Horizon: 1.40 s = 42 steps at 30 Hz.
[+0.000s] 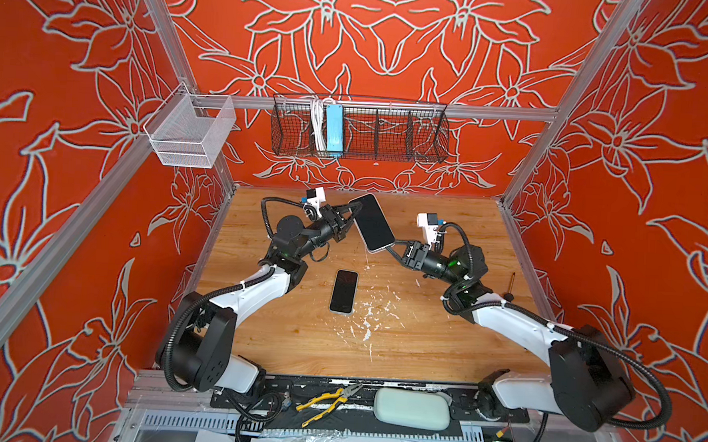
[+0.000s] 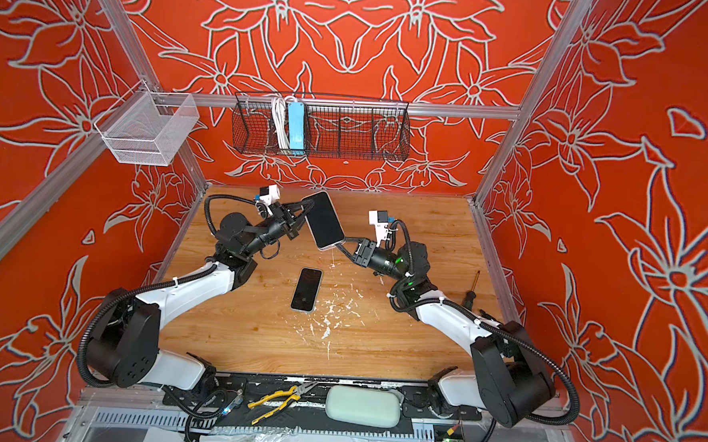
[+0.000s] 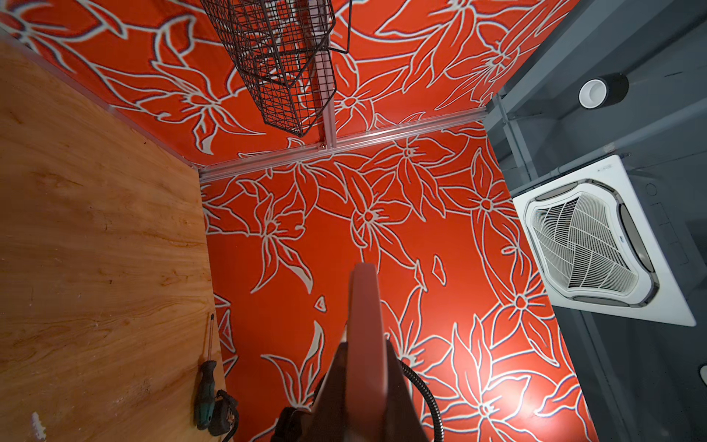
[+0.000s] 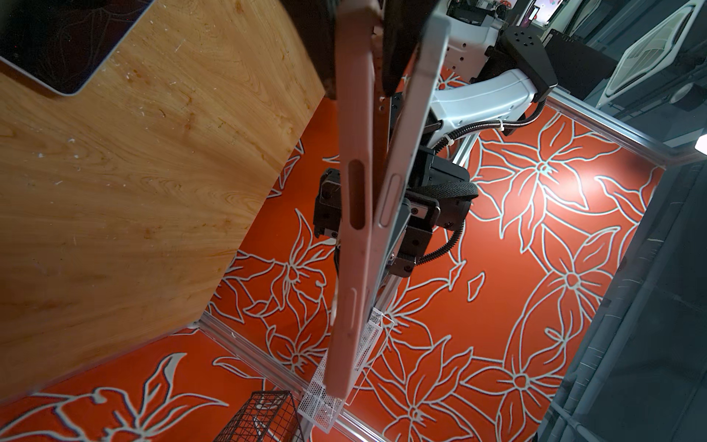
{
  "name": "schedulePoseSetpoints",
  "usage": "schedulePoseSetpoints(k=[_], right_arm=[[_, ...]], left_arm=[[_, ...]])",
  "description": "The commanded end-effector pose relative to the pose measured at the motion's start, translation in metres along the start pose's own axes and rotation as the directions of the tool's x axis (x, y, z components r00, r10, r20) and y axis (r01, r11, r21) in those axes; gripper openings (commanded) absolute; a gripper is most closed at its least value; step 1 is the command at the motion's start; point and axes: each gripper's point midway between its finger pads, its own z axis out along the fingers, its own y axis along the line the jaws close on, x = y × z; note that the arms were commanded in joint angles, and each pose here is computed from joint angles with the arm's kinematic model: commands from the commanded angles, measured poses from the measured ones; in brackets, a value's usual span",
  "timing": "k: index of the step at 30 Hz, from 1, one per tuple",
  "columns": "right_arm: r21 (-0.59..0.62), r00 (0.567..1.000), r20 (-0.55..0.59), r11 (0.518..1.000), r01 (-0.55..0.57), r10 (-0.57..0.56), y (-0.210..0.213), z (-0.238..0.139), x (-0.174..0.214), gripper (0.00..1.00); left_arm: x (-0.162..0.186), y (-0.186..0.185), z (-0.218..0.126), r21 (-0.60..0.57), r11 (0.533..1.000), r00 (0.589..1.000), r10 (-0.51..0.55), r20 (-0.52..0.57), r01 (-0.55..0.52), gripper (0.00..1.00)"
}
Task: Take the phone out of the phone case
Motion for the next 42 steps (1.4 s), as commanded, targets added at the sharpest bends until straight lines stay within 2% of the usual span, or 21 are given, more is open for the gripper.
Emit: schedulePoseSetpoints(k=[1, 4, 13, 30, 36, 42], right_arm=[[-0.03, 0.999, 0.039, 0.999, 0.014, -0.013, 0.013, -0.004, -0.007, 0.2], [-0.033, 0.999, 0.053, 0.999, 0.005, -0.004, 0.013, -0.005, -0.009, 0.17], [-0.011, 0.992, 0.122, 1.0, -0.027, 0.028, 0.006, -0.011, -0.014, 0.13], [-0.081, 0.973, 0.196, 0.991, -0.11, 0.124, 0.008, -0.013, -0.026, 0.12], [-0.096, 0.972, 0.201, 0.99, -0.106, 0.124, 0.013, -0.01, -0.03, 0.11], [-0.131, 0.968, 0.204, 0.984, -0.123, 0.149, 0.011, -0.007, -0.033, 0.11]], left_arm=[[0.0, -0.02, 0.0, 0.068, 0.997, 0.999, 0.034, 0.005, -0.034, 0.0], [0.0, -0.016, -0.001, 0.058, 0.998, 0.999, 0.036, 0.004, -0.036, 0.02], [0.001, -0.001, 0.0, 0.023, 0.999, 1.0, 0.024, 0.0, -0.024, 0.31], [0.013, 0.006, 0.009, 0.018, 1.0, 1.0, 0.014, -0.025, -0.013, 0.64], [0.019, 0.006, 0.007, 0.015, 1.0, 0.999, 0.024, -0.023, -0.024, 0.81], [0.027, 0.009, 0.004, 0.0, 1.0, 0.999, 0.03, -0.019, -0.03, 0.85]])
